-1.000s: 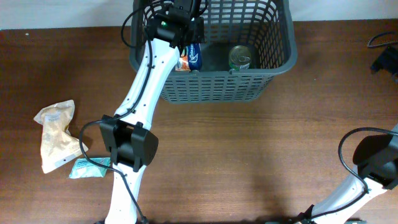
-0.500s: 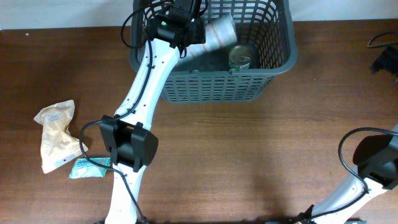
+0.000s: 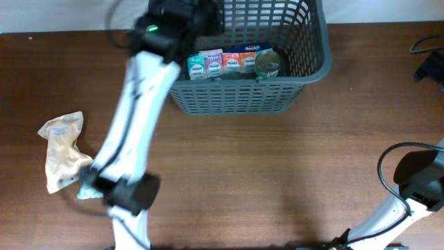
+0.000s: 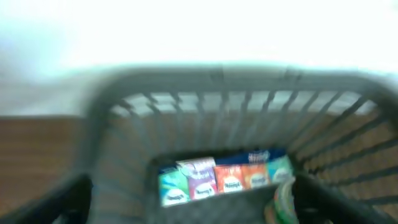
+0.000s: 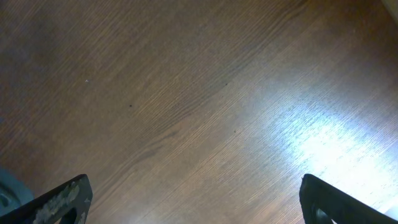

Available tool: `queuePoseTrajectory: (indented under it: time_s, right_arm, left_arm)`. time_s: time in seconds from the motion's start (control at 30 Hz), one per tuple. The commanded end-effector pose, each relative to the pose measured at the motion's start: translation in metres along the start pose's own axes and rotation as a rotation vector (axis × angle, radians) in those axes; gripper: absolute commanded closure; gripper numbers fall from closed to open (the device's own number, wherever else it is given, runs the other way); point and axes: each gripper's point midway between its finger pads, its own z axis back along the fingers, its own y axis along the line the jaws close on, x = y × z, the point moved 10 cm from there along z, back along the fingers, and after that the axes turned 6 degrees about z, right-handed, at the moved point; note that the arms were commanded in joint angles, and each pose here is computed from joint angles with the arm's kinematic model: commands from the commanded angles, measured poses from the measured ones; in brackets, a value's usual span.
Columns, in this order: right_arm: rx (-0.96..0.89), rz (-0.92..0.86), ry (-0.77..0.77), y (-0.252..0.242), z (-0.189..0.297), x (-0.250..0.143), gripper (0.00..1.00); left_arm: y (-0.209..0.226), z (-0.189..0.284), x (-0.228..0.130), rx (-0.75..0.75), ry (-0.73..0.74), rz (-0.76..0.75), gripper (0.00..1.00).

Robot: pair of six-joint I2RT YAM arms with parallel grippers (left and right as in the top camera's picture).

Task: Pack container
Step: 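Move the left gripper back to the clear food bag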

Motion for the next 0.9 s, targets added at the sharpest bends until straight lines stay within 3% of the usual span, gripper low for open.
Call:
queuePoseTrajectory:
  time_s: [0.0,0.2,0.53,0.63,0.77,0.87]
  right_arm:
    - [0.003,-0.015,-0.008,-0.002,0.003,-0.001,0.01]
    - [0.003,-0.015,-0.008,-0.002,0.003,-0.001,0.01]
    - [0.003,-0.015,-0.008,-0.002,0.003,-0.001,0.01]
    - [0.003,-0.015,-0.007,-0.002,0.003,-0.001,0.00]
    - [0.003,-0.015,-0.008,-0.002,0.003,-0.001,0.01]
    - [0.003,-0.015,-0.008,-0.002,0.003,-0.001,0.01]
  left_arm:
    - [0.042,0.098,0.036,0.142,-0.208,0.042,0.00]
    - [0.105,0.153,0.033,0.323,-0.199,0.160,0.00]
    - [0.183,0.165,-0.007,0.622,0.105,0.232,0.00]
    - [0.212,0.160,-0.023,0.727,0.206,0.331,0.00]
    - [0.247,0.140,-0.044,0.739,0.344,0.432,0.00]
    - [0.276,0.111,-0.067,0.634,0.476,0.434,0.00]
